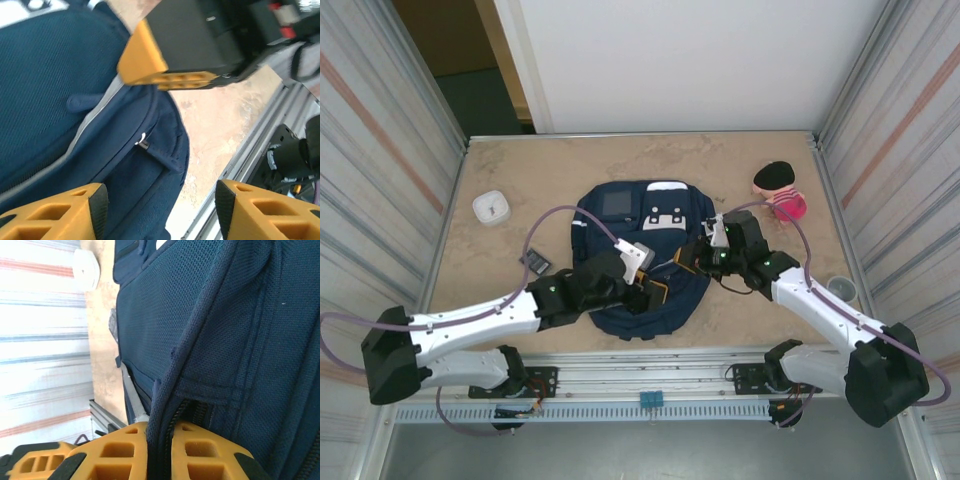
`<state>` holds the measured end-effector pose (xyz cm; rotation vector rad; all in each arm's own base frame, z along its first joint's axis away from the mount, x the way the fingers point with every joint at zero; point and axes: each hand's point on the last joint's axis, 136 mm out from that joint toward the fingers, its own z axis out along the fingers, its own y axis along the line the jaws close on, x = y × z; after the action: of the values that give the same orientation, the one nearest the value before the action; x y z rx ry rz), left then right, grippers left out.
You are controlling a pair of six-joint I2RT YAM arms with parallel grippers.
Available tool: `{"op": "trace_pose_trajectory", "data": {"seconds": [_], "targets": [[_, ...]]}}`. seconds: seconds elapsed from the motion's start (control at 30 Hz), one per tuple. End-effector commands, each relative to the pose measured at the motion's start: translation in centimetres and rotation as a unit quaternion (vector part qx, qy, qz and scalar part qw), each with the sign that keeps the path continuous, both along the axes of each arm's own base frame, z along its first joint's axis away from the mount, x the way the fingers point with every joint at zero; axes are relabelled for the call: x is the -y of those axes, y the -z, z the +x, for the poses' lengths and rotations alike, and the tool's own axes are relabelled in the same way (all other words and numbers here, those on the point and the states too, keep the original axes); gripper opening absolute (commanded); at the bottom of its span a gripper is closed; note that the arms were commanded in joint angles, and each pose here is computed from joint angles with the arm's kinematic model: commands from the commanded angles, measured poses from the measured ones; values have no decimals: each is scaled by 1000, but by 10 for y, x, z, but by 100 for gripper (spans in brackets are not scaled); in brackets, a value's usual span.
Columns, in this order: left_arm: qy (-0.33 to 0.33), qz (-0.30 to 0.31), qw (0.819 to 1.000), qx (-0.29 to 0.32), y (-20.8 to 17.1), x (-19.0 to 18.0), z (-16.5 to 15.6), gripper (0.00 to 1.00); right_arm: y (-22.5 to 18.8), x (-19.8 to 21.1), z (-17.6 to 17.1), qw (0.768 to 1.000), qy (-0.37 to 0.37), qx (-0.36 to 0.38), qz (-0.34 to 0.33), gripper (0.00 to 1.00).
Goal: Pack the student bag
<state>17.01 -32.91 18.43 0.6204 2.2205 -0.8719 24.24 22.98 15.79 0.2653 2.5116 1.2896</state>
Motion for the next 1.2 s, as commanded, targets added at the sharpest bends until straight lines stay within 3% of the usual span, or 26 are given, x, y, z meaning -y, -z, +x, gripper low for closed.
{"op": "trace_pose_trajectory", "data": {"seconds": [0.0, 0.37, 0.63, 0.77, 1.0, 1.17], "targets": [[-88, -7, 993, -81, 4, 1, 0, 60, -12, -2, 5, 999, 6, 31, 7, 0], [-129, -22, 982, -139, 14, 26, 0, 59, -18, -9, 0, 999, -3, 39, 16, 0], [-176, -16, 973, -150, 26, 30, 16, 46, -23, -12, -4, 999, -9, 43, 23, 0], [-184, -16, 970, -158, 33, 32, 21, 33, -23, -13, -6, 999, -13, 45, 23, 0], [-222, 25, 965, -139, 46, -8, 26, 0, -16, 12, 5, 999, -2, 37, 11, 0], [-261, 56, 956, -120, 55, -59, 25, 0, -9, 48, 22, 1000, 16, 22, 6, 0]]}}
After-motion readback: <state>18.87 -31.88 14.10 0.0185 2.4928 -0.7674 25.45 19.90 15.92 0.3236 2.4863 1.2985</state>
